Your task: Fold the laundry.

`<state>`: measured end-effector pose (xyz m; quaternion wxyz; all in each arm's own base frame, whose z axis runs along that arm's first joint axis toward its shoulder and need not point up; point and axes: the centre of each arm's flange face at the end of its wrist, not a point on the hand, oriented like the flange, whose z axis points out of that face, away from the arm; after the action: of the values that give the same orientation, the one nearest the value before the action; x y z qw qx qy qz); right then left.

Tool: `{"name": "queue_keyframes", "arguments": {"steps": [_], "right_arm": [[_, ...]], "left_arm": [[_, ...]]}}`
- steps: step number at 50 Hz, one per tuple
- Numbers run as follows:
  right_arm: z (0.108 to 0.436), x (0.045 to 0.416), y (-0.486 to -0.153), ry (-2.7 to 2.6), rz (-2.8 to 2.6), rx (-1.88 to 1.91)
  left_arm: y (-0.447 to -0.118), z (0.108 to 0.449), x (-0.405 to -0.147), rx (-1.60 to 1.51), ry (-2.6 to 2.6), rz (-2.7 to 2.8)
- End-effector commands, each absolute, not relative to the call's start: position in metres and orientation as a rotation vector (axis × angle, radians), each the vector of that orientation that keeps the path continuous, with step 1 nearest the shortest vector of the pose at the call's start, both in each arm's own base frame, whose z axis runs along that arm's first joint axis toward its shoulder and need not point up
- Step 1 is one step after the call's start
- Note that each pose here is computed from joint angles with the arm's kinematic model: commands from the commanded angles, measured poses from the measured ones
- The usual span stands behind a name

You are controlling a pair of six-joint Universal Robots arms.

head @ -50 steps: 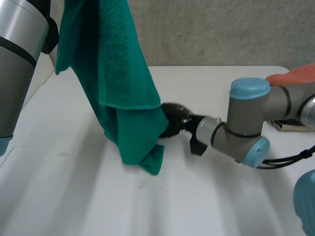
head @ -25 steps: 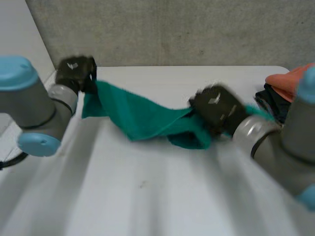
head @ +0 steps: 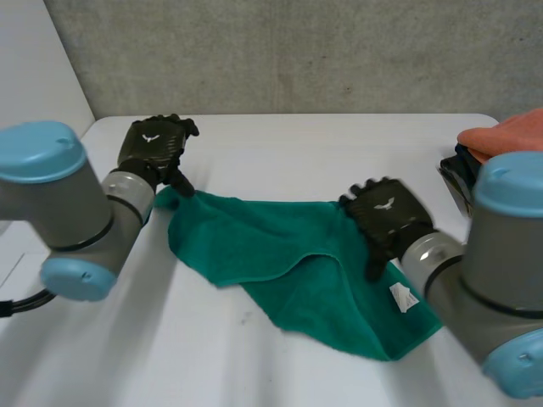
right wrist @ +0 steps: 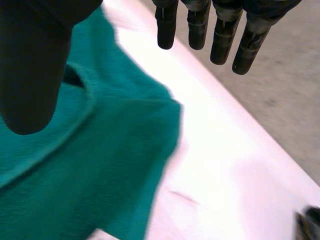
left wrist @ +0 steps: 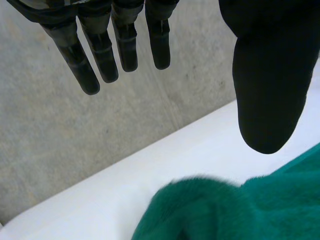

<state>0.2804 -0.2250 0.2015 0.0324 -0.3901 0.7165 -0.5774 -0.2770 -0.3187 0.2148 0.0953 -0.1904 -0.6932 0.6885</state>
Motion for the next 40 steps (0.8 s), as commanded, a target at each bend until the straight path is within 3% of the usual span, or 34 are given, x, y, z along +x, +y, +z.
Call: {"name": "queue_keyframes", "arguments": {"steps": [1,9,17,40], "right_arm": [[0.212,0.243,-0.239,2.335,-1.712,-0.985],[0.190,0.222,-0.235,2.429,-1.503,-0.958],[0.180,0.220,-0.232,2.420,-1.490,-0.950],[0.172,0.218,-0.231,2.418,-1.503,-0.944]], "left_arm": [[-0.267,0.218,-0.261,-0.637,-2.090,1.989],[-0.232,0.180,-0.263,-0.872,-2.174,1.862],[-0.232,0.140,-0.270,-0.941,-2.256,1.725],[-0.252,0.123,-0.286,-0.943,-2.183,1.797]]}}
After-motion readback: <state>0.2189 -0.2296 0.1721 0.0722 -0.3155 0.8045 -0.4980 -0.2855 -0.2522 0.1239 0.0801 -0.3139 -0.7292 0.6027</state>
